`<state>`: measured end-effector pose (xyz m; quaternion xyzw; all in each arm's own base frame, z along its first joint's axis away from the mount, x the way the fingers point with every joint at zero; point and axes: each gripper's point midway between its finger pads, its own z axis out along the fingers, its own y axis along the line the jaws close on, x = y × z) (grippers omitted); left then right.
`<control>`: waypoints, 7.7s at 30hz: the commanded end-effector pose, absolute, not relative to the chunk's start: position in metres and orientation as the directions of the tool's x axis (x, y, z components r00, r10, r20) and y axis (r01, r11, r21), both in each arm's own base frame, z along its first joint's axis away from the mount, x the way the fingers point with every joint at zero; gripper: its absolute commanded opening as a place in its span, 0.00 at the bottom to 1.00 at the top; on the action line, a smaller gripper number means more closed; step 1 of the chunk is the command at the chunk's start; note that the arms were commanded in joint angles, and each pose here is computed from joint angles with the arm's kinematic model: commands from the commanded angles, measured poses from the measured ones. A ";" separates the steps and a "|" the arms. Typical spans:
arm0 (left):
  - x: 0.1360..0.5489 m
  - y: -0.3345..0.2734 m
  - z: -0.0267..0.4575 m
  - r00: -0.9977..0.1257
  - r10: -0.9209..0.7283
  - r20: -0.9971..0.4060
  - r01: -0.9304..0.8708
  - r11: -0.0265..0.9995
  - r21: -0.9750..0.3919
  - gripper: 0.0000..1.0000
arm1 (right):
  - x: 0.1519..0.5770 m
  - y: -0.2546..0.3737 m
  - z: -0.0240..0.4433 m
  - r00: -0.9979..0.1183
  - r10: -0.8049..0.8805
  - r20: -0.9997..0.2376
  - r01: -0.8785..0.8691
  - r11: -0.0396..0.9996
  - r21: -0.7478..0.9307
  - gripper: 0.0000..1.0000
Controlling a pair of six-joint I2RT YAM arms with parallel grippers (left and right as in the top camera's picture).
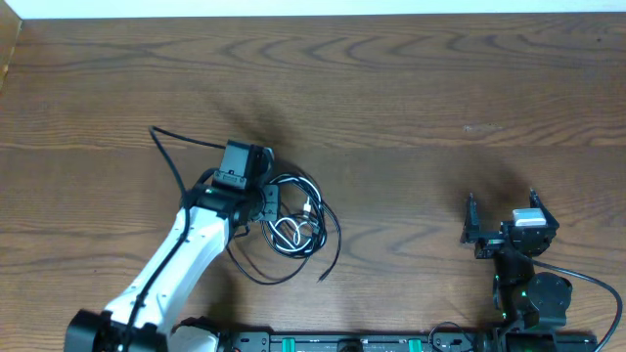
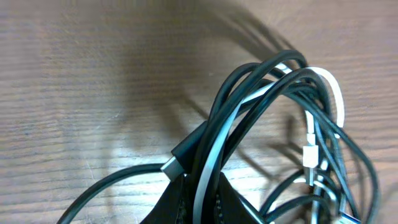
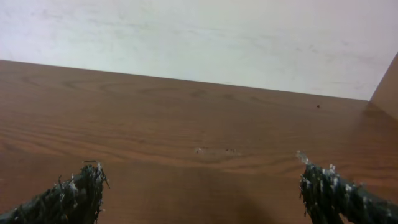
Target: Untangle cables
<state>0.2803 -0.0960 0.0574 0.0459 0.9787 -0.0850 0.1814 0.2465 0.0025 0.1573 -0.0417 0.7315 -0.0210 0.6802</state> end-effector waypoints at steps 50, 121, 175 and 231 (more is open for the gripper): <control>0.289 -0.100 0.158 -0.785 -0.244 -0.569 -0.023 0.930 -0.367 0.07 | 0.246 0.005 0.156 -0.072 -0.100 -0.992 -0.047 0.994 -0.097 0.99; 0.289 -0.100 0.158 -0.785 -0.244 -0.570 -0.023 0.930 -0.367 0.07 | 0.246 0.005 0.156 -0.072 -0.100 -0.992 -0.047 0.994 -0.097 0.99; 0.289 -0.100 0.158 -0.785 -0.244 -0.570 -0.023 0.930 -0.367 0.08 | 0.246 0.005 0.156 -0.073 -0.100 -0.992 -0.047 0.994 -0.097 0.99; 0.289 -0.100 0.158 -0.784 -0.244 -0.570 -0.022 0.930 -0.367 0.07 | 0.246 0.005 0.156 -0.072 -0.100 -0.992 -0.047 0.994 -0.097 0.99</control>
